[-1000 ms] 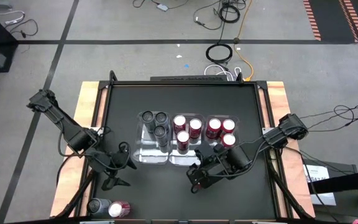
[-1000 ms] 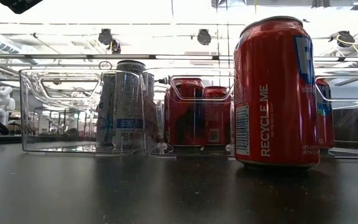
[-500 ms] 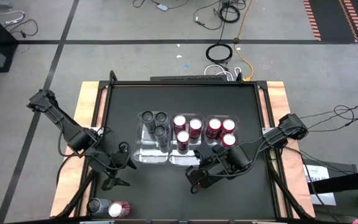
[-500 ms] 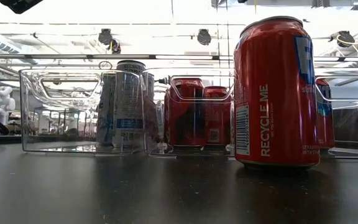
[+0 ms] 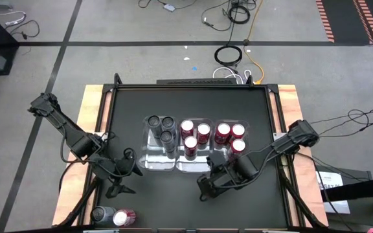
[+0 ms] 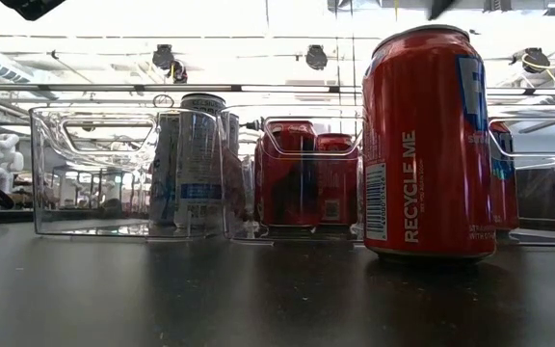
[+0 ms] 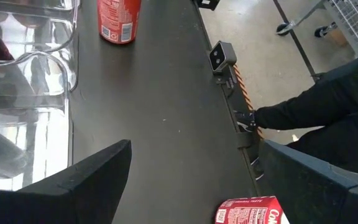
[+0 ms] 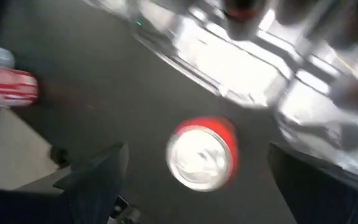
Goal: Sort soda cans
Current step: Put the red soda can into the right transparent bin
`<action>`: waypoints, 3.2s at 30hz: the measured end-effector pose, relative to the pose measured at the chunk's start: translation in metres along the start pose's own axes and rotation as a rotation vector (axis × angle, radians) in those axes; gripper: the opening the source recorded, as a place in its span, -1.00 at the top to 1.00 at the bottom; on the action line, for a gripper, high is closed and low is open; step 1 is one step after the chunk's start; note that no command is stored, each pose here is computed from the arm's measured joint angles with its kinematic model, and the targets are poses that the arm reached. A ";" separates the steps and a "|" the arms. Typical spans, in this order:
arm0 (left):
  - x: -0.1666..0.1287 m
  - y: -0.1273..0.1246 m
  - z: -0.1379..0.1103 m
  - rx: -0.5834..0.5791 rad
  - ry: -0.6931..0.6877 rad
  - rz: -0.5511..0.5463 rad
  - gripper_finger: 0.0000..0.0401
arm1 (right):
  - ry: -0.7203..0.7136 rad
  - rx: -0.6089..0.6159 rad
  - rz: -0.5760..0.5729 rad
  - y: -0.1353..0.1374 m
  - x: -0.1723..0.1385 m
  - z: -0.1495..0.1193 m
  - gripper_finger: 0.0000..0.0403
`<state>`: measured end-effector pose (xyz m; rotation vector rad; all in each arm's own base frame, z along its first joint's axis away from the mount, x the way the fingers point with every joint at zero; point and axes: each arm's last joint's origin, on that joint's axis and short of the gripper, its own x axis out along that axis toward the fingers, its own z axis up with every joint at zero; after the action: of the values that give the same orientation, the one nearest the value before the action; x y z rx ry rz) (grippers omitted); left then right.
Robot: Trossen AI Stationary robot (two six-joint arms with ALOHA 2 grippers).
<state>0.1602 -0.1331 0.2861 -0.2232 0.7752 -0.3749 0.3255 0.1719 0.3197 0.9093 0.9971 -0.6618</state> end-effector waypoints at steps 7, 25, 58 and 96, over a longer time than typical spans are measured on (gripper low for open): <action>0.000 0.000 -0.001 0.008 0.009 0.006 -0.79 | 0.083 0.047 -0.071 0.005 0.028 -0.010 -0.87; 0.000 0.001 -0.001 0.000 0.013 0.008 -0.79 | 0.130 0.064 -0.166 0.014 0.083 -0.024 -0.87; 0.000 0.001 -0.002 0.002 0.027 0.015 -0.79 | -0.074 -0.059 -0.159 0.036 -0.009 -0.002 -0.44; 0.000 0.004 -0.003 0.038 0.009 0.089 -0.79 | -0.143 -0.502 -0.135 -0.006 -0.063 0.120 -0.44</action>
<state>0.1590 -0.1292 0.2825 -0.1504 0.7838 -0.3065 0.3448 0.0681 0.4048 0.3521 1.0376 -0.5440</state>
